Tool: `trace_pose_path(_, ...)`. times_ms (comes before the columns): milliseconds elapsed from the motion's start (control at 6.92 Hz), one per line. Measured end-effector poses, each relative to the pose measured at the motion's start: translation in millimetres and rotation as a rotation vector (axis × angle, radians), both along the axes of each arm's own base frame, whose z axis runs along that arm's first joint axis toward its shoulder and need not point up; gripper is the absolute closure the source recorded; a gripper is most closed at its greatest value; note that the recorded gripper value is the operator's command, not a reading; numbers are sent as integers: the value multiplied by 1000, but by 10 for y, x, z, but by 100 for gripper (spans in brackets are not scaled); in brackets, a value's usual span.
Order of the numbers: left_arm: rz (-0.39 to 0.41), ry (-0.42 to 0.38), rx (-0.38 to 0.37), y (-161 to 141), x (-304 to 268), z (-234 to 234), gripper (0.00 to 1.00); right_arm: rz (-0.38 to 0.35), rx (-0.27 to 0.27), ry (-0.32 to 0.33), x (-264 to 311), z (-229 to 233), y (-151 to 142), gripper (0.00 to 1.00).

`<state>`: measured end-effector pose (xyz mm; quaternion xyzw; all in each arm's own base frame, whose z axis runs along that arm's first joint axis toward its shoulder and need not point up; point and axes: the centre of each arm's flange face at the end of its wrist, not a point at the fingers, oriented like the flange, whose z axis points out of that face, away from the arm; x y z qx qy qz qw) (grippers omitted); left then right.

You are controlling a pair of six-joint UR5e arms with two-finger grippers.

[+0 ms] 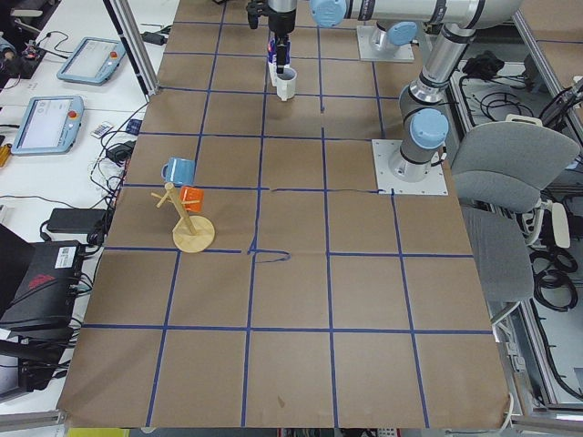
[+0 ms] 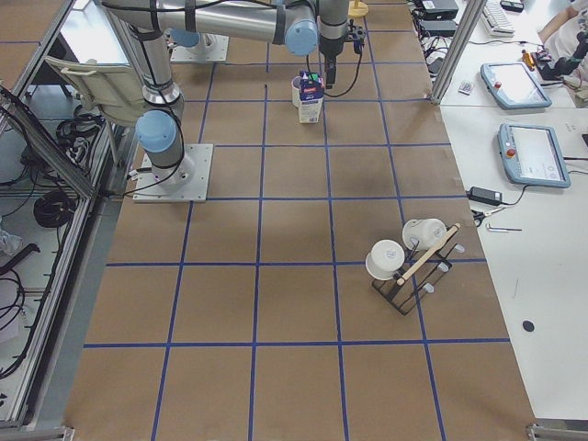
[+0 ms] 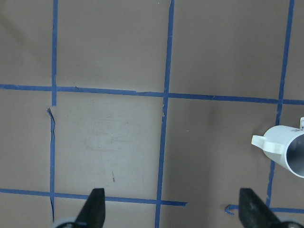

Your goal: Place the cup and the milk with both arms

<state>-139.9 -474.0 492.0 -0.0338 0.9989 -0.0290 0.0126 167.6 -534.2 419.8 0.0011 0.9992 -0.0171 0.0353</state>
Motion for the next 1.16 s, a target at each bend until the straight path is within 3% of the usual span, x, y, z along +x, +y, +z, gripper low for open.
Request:
trace_pose_path(434,0,0,-1,1,6,6,0,0,34,103,-195,348,326,0)
trace_pose_path(1157,-1,3,-1,10,5,5,0,-29,45,111,-207,428,445,0)
